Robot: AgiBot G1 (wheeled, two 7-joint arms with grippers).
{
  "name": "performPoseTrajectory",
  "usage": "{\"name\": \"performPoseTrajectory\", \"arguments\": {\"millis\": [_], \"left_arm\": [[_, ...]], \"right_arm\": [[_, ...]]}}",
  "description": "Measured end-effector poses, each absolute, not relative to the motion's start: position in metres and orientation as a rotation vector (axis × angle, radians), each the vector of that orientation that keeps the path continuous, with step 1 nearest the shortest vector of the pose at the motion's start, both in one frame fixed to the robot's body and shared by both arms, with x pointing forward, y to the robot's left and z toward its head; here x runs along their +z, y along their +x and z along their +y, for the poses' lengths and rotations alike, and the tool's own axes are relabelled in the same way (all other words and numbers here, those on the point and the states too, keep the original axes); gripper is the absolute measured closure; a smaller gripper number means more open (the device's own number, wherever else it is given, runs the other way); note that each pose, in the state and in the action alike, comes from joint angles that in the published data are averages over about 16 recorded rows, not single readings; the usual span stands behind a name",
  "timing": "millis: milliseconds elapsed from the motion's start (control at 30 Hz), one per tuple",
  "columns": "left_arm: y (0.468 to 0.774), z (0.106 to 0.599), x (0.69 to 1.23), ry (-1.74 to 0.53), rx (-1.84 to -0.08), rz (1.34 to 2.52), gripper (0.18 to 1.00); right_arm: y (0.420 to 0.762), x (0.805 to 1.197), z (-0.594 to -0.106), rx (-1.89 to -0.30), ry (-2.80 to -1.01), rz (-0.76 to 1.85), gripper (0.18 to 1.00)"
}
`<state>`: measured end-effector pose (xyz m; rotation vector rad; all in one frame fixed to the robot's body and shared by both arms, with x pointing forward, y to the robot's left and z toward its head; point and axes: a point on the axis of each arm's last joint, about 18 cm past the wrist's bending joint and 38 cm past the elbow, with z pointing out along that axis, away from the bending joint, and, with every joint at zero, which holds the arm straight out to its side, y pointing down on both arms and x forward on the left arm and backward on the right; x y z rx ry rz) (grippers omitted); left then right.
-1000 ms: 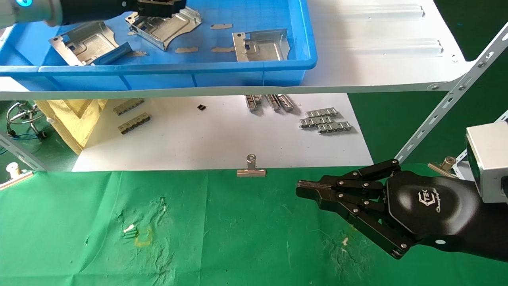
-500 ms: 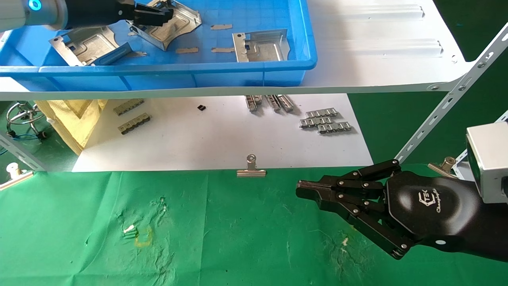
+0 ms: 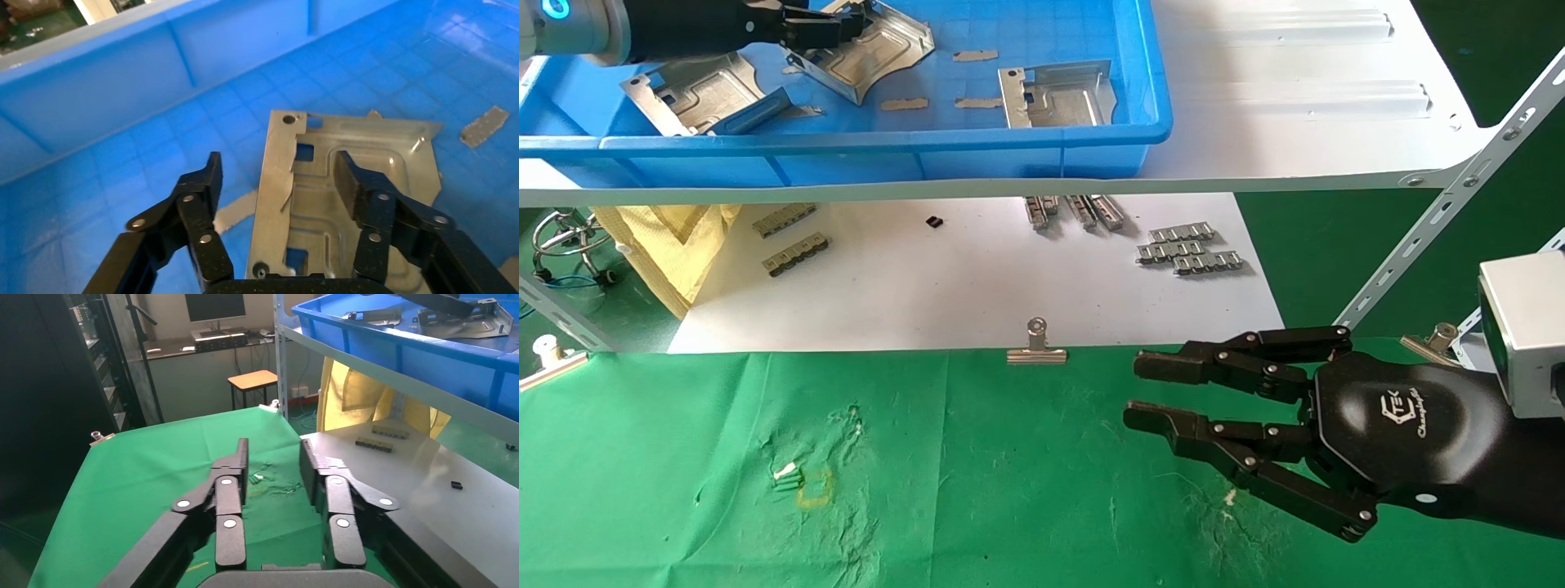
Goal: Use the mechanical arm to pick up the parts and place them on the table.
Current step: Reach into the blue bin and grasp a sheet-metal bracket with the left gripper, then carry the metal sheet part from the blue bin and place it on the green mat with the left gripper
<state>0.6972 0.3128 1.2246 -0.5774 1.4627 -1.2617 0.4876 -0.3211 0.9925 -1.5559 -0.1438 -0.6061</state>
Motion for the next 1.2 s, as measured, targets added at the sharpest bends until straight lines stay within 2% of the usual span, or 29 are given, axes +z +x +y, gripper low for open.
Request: {"name": "performPoseTrajectory", "arguments": {"millis": [200,567,767,933,1200], "left_arm": [[0.697,0.317,1.222,-0.588,-1.251,1.472,0.577],[0.690,0.320,1.227,-0.553,-1.256,1.472,0.820],[0.675,0.318,1.238,-0.466,-1.309,1.479,0.888],[0.653,0.314,1.241,-0.330,-1.367,1.524,0.907],[0.613,0.313,1.219,-0.037,-1.440,1.628,0.911]], "right_arm": [[0.488,0.993,-0.321,-0.606,-1.556,-0.144,0.754],[0.488,0.993,-0.321,-0.606,-1.556,-0.144,0.492],[0.488,0.993,-0.321,-0.606,-1.556,-0.144,0.364],[0.488,0.993,-0.321,-0.606,-1.556,-0.144,0.278],[0.488,0.993,-0.321,-0.606,-1.556,-0.144,0.206]]}}
